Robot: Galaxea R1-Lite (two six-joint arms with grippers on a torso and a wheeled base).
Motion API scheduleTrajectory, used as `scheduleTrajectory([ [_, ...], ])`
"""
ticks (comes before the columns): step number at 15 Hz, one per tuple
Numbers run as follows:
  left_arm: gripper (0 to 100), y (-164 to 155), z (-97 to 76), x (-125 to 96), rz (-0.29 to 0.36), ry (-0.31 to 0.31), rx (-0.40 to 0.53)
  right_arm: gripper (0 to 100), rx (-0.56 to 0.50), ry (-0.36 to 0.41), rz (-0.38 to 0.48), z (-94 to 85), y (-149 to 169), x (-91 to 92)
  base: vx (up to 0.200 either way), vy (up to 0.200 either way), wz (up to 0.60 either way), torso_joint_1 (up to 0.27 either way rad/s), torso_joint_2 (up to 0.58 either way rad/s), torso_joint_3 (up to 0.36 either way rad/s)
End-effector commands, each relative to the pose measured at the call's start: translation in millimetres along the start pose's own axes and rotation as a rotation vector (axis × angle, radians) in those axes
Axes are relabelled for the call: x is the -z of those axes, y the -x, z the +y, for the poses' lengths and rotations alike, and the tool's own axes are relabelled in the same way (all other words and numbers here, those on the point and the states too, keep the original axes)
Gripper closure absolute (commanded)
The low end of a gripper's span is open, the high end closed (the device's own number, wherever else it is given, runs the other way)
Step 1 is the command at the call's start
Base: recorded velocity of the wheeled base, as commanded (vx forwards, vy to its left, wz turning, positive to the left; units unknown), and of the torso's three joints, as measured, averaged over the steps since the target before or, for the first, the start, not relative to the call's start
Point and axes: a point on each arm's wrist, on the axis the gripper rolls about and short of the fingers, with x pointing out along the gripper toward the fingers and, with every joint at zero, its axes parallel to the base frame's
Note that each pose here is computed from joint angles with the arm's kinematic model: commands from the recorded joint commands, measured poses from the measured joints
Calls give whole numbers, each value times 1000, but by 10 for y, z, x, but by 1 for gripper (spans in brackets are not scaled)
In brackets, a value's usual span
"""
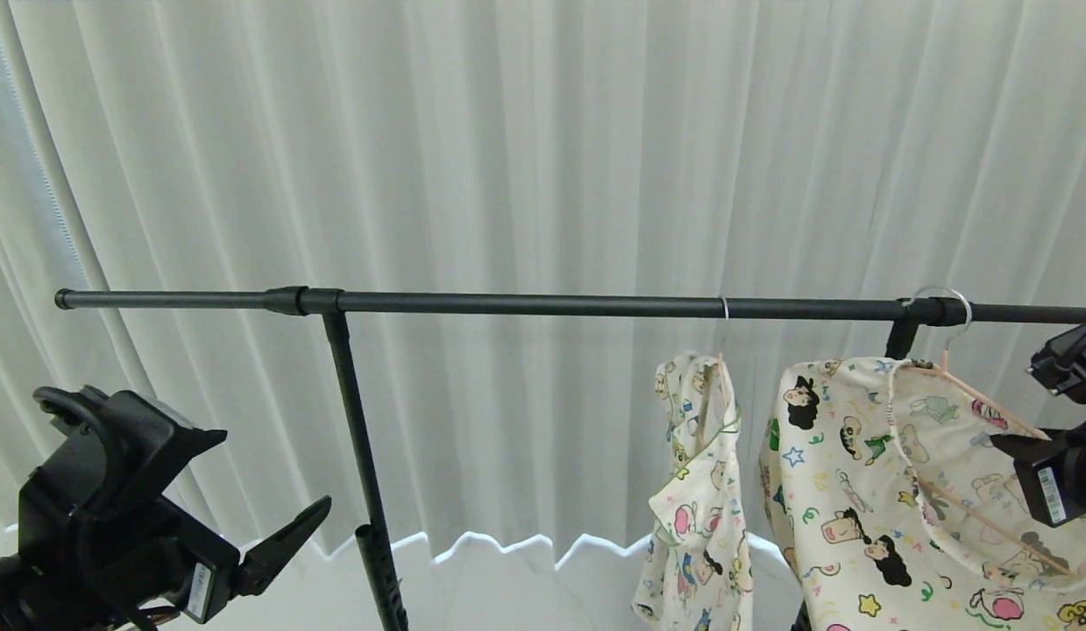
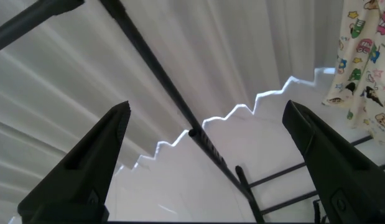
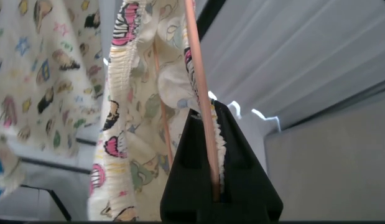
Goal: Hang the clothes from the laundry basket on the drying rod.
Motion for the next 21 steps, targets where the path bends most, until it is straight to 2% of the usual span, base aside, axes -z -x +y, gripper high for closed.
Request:
scheduleTrajectory([
  [1, 0, -1, -16, -6, -4, -4, 11, 100, -5, 1, 8, 5, -62, 1, 0, 0, 0, 0, 0, 0],
  [4, 0, 3, -31, -19, -12, -9, 22, 100, -13, -7, 30, 18, -242, 2, 0, 0, 0, 0, 0, 0],
  [7, 0, 5, -78, -43, -28, -23, 52, 100, -4, -6, 16, 13, -533, -74, 0, 0, 0, 0, 0, 0],
  [10, 0, 8, -82, -47, -31, -45, 54, 100, -10, -6, 44, 12, -753, -122, 0, 0, 0, 0, 0, 0],
  [13, 0, 15, -83, -44, -33, -57, 53, 100, -8, -2, 73, 26, -856, -93, 0, 0, 0, 0, 0, 0],
  [17, 0, 15, -88, -37, -31, -58, 56, 100, 46, -3, 65, 19, -924, -95, 0, 0, 0, 0, 0, 0],
  [21, 0, 18, -88, -38, -32, -59, 55, 100, 45, -1, 71, 31, -926, -82, 0, 0, 0, 0, 0, 0],
])
